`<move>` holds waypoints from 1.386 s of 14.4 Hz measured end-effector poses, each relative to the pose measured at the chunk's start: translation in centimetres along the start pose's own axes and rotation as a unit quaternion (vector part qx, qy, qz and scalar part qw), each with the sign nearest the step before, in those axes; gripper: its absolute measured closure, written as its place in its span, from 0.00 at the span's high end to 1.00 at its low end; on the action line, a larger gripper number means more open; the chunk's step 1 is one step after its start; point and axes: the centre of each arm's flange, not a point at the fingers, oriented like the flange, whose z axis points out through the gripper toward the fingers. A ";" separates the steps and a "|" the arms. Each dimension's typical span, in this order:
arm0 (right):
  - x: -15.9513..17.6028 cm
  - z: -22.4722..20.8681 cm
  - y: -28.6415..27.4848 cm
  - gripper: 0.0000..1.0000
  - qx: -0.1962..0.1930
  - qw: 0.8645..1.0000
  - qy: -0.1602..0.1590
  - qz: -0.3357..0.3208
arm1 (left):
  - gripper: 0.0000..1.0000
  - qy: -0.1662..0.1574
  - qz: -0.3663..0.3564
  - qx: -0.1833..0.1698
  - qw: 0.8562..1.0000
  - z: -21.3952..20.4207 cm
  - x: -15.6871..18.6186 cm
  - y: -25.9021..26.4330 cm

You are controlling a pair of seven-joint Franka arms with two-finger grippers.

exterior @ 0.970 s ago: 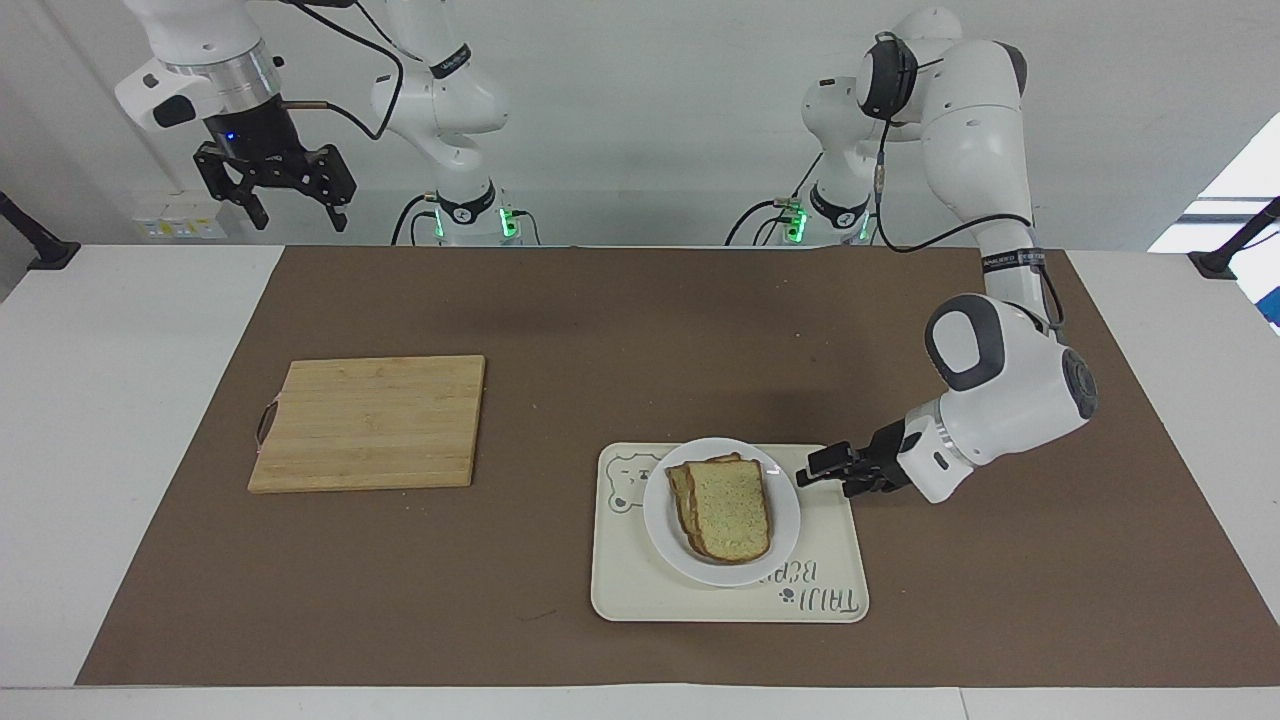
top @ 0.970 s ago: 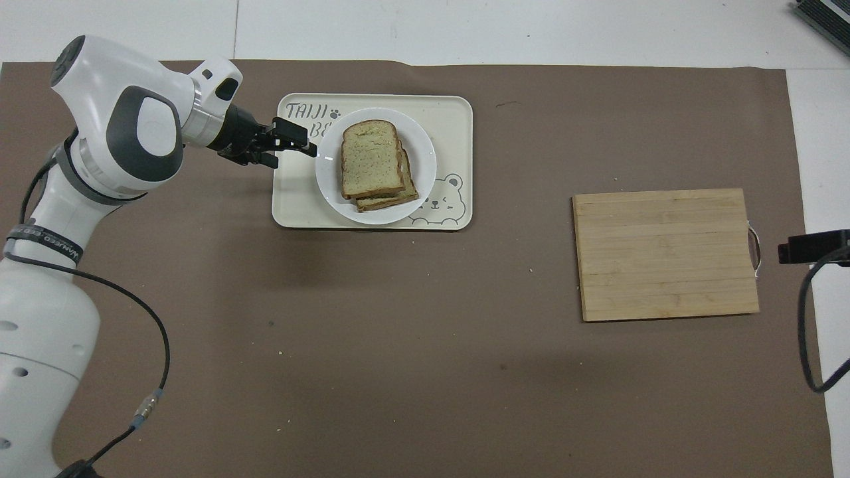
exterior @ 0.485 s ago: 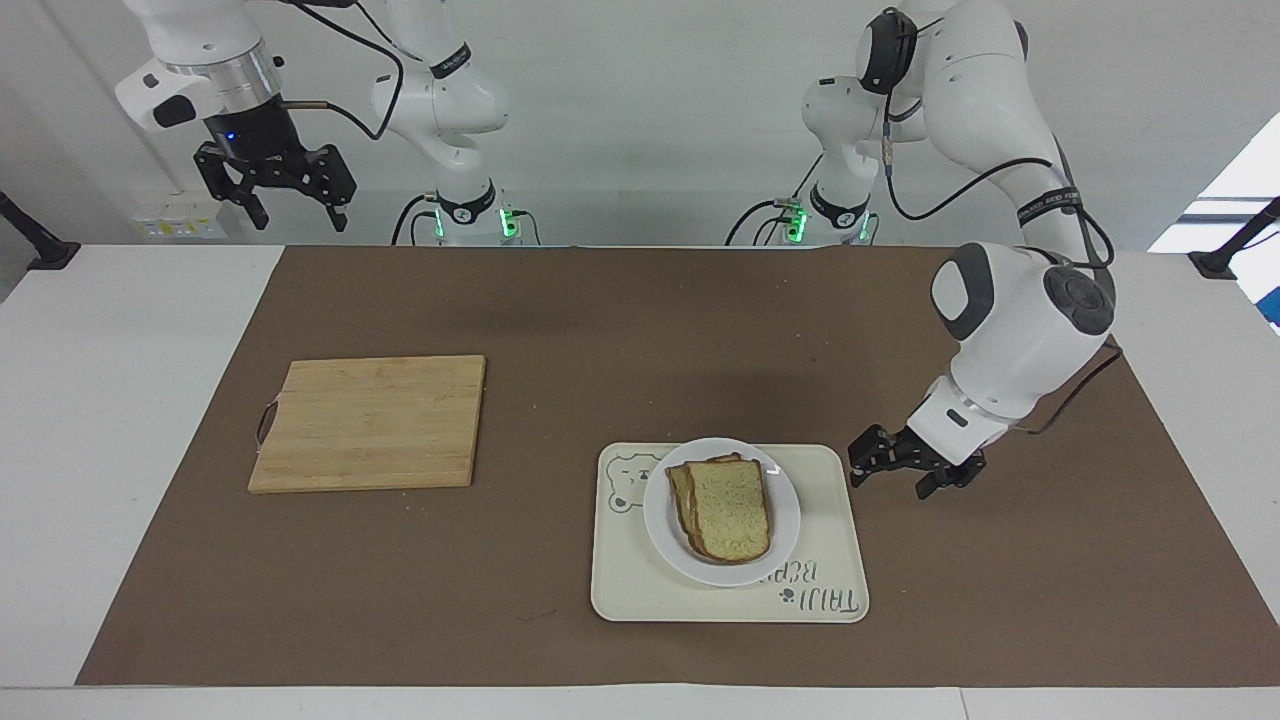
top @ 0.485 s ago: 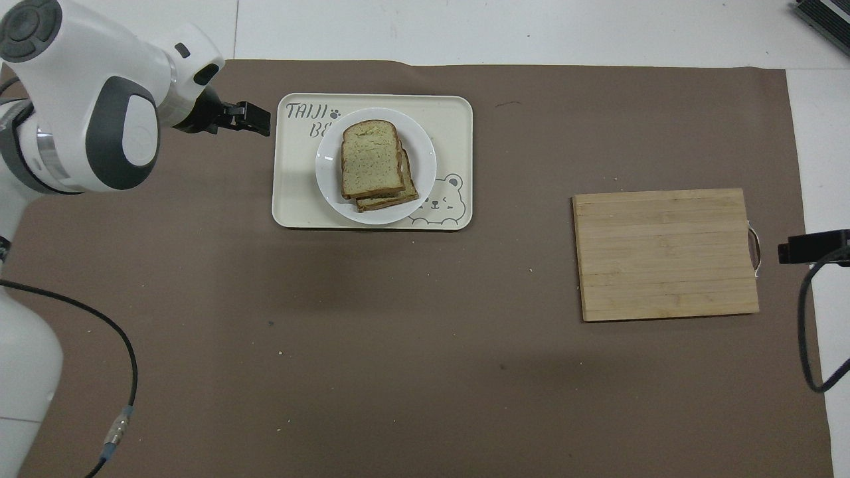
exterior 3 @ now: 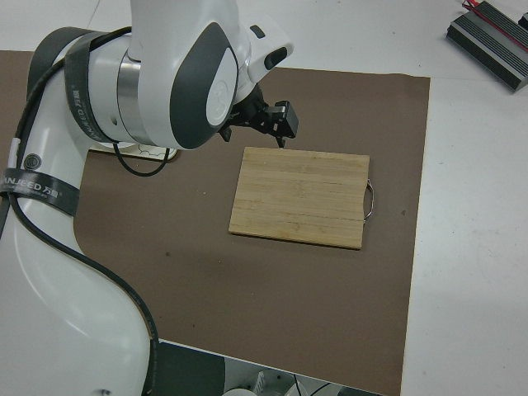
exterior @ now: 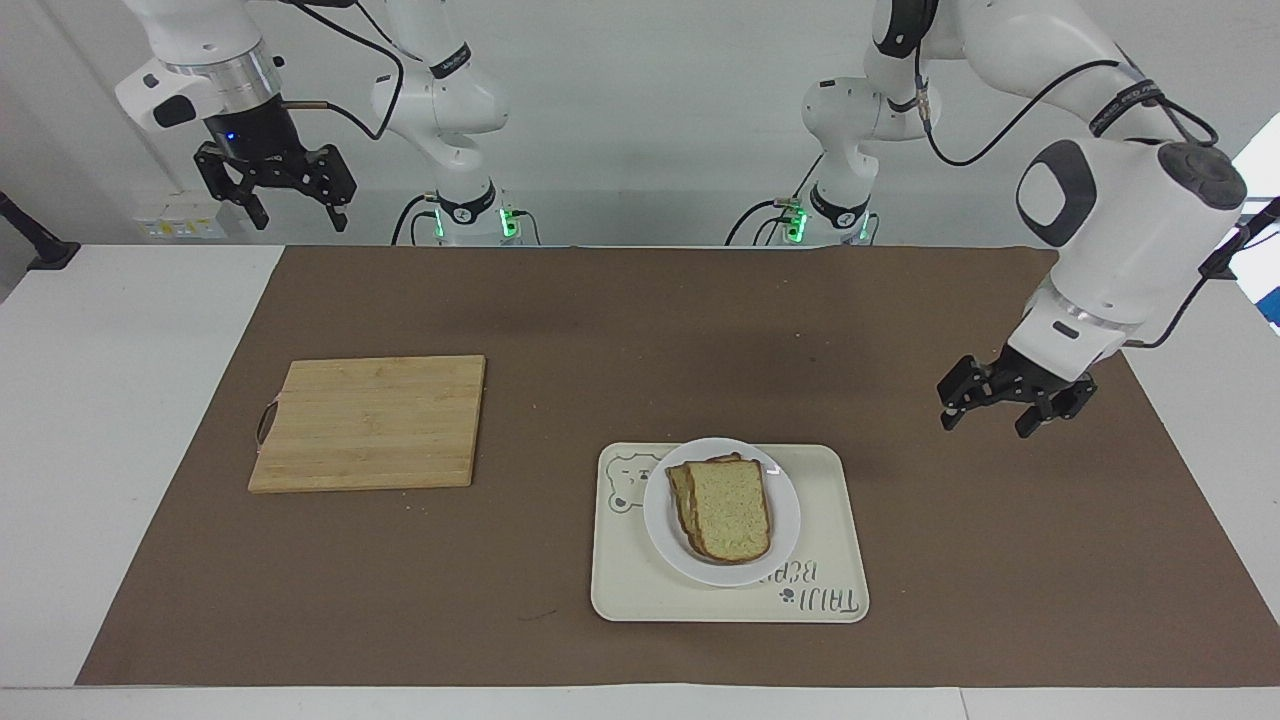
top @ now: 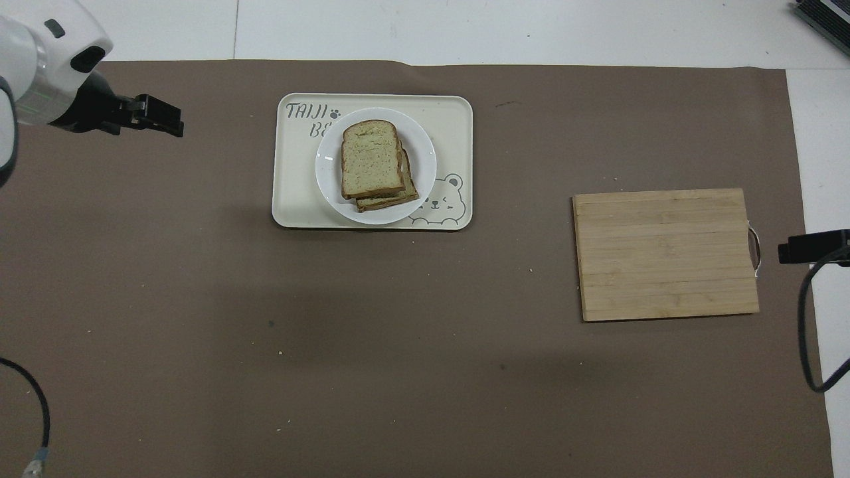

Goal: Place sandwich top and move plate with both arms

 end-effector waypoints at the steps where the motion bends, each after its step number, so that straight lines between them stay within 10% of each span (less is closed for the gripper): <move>1: 0.0 0.0 0.0 1.00 0.000 1.000 0.000 0.000 | 1.00 -0.011 -0.001 0.005 1.000 -1.5 -1.0 -0.2; 11: 0.0 0.0 0.4 1.00 0.000 1.000 0.000 0.004 | 1.00 -0.060 -0.019 0.038 0.997 -10.0 -11.0 -0.4; 20: 0.0 0.0 0.2 1.00 0.000 1.000 0.000 0.002 | 1.00 -0.066 -0.020 0.038 0.997 -9.6 -11.8 -0.5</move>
